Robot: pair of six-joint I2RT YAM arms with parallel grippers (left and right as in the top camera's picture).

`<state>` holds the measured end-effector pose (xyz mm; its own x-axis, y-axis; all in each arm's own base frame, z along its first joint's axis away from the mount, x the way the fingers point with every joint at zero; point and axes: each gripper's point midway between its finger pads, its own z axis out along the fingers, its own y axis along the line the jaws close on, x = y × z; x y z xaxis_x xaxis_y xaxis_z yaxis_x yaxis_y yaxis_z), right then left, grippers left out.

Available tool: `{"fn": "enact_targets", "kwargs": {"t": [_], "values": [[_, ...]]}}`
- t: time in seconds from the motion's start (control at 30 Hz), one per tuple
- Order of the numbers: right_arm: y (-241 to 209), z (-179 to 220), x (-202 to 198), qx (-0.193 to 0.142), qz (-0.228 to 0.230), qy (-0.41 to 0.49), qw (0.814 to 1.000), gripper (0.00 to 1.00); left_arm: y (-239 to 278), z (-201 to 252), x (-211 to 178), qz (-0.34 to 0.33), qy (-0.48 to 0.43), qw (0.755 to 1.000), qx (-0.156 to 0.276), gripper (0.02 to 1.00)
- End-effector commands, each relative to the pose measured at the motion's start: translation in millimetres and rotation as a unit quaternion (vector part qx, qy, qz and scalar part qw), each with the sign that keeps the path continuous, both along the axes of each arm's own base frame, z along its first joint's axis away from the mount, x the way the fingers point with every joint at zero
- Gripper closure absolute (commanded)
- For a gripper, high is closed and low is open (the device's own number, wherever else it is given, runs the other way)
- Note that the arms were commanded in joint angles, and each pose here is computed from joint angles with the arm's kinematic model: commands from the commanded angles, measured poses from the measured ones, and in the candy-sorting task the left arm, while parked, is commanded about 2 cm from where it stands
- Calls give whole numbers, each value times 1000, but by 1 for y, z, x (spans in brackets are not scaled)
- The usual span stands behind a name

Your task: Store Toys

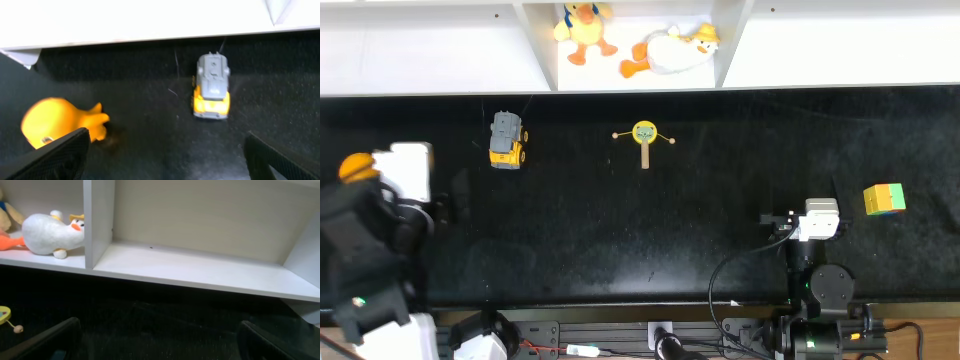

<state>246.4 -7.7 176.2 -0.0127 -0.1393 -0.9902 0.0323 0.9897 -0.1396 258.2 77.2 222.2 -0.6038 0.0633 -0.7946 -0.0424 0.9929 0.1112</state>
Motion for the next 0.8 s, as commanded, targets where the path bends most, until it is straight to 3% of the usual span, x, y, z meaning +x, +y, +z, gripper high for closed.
{"fn": "enact_targets", "kwargs": {"t": [0.03,0.3,0.4,0.5,0.57,0.8], "values": [[1,-4,0,0,2,1,1000,5,14,19,4,-52,-36,998,-17,27],[1,-4,0,0,2,1,1000,7,84,0,-35,91,-21,992,-79,25],[1,-4,0,0,2,1,1000,5,111,-11,-50,146,-2,987,-73,20],[1,-4,0,0,2,1,1000,5,139,-22,-56,184,30,982,-35,20],[1,-4,0,0,2,1,1000,7,150,-27,-51,186,40,982,-17,23],[1,-4,0,0,2,1,1000,7,171,-51,-18,158,43,986,-16,20]]}}
